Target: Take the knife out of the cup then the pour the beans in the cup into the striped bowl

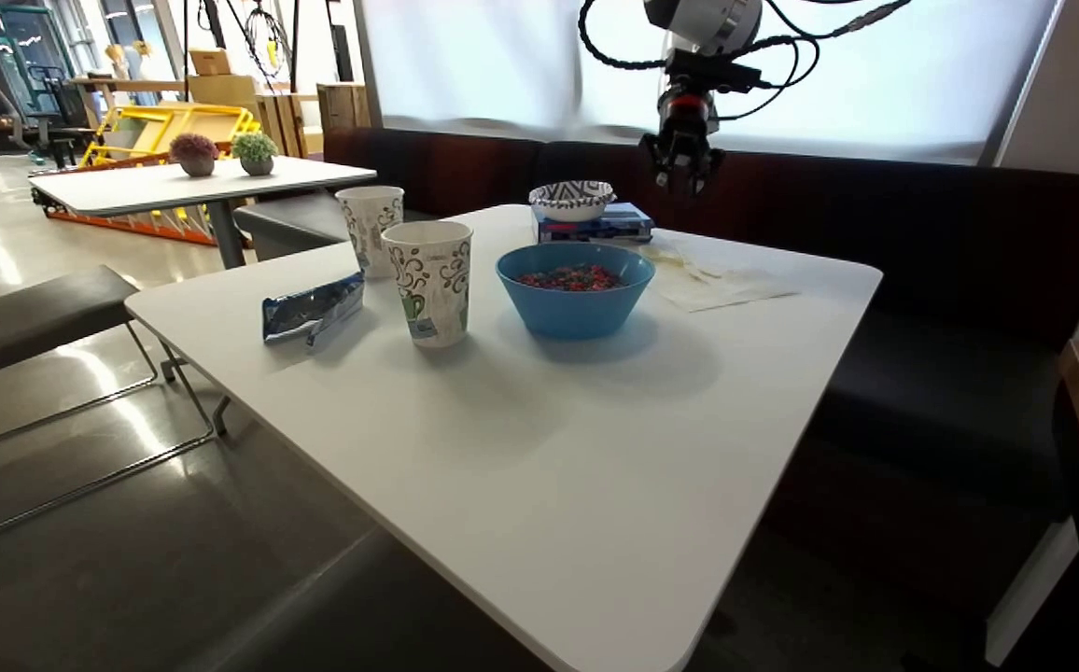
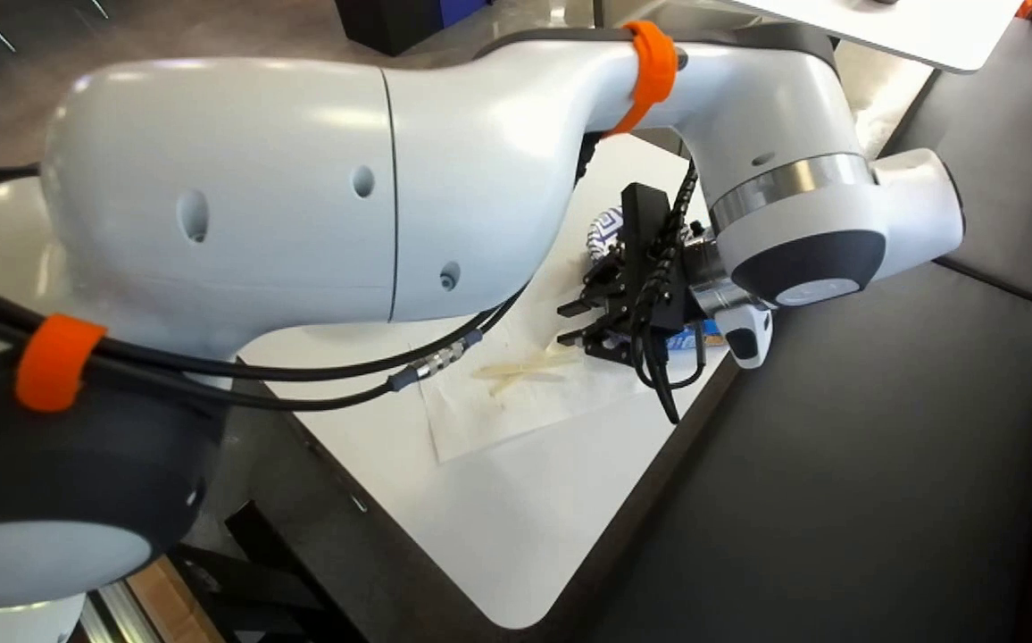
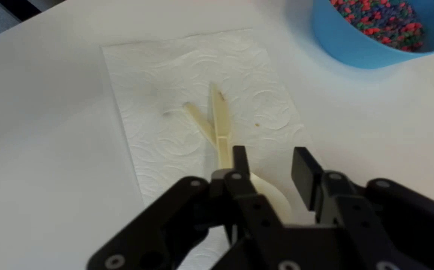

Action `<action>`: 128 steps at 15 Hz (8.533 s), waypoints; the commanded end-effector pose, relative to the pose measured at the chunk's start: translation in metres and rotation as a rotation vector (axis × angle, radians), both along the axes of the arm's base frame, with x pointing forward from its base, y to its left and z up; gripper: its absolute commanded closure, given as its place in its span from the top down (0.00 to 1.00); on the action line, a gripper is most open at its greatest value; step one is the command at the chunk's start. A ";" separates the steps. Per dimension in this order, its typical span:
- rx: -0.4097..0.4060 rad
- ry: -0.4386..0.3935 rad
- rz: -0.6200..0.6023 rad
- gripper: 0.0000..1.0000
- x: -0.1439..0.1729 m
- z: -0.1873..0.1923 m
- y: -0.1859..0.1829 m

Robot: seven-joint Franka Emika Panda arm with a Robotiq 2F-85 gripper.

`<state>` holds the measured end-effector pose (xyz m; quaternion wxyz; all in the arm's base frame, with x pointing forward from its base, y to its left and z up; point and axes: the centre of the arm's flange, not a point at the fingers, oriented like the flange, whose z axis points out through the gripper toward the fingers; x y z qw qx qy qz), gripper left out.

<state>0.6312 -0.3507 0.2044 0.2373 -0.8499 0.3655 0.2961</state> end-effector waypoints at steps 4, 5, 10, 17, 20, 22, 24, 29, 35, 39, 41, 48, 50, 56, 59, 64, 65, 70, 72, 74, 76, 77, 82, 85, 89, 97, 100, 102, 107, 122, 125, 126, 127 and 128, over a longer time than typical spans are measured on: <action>0.049 -0.231 0.234 0.92 -0.020 0.099 0.036; 0.051 -0.280 0.266 0.98 -0.024 0.116 0.042; 0.014 -0.497 0.470 1.00 -0.041 0.193 0.064; 0.019 -0.579 0.534 1.00 0.015 0.246 0.041; 0.003 -0.553 0.582 1.00 0.004 0.234 0.055; -0.023 -0.553 0.627 1.00 -0.013 0.225 0.075; -0.044 -0.555 0.696 1.00 -0.018 0.220 0.088; -0.089 -0.582 0.922 1.00 -0.015 0.193 0.123; -0.091 -0.612 0.962 1.00 0.001 0.154 0.177; -0.106 -0.604 1.135 1.00 0.009 0.137 0.241; -0.138 -0.603 1.252 1.00 0.010 0.125 0.285; -0.240 -0.822 1.437 1.00 0.041 0.116 0.410; -0.253 -0.862 1.480 1.00 0.029 0.115 0.450; -0.266 -0.858 1.477 1.00 0.025 0.119 0.443; -0.263 -0.890 1.496 1.00 0.039 0.123 0.449; -0.255 -0.951 1.557 1.00 0.084 0.129 0.472; -0.257 -0.960 1.569 1.00 0.093 0.128 0.474; -0.243 -0.999 1.597 1.00 0.135 0.115 0.470; -0.246 -1.016 1.627 1.00 0.150 0.108 0.470; -0.269 -1.019 1.655 1.00 0.164 0.100 0.468; -0.281 -1.027 1.673 1.00 0.175 0.093 0.465; -0.284 -1.031 1.678 1.00 0.180 0.089 0.465; -0.302 -1.044 1.707 0.98 0.200 0.071 0.461; -0.324 -1.056 1.735 0.80 0.209 0.060 0.459; -0.340 -1.067 1.764 0.51 0.215 0.048 0.455; -0.368 -1.083 1.723 0.00 0.206 0.070 0.452; -0.386 -1.086 1.621 0.01 0.197 0.100 0.445; -0.366 -1.087 1.520 0.01 0.191 0.125 0.431; -0.200 -1.112 1.312 0.01 0.175 0.177 0.365; 0.315 -1.310 0.719 0.01 0.127 0.168 0.150; 0.368 -1.309 0.649 0.01 0.121 0.145 0.125; 0.376 -1.310 0.637 0.01 0.119 0.138 0.117; 0.395 -1.312 0.625 0.01 0.116 0.131 0.112; 0.411 -1.313 0.615 0.01 0.113 0.124 0.105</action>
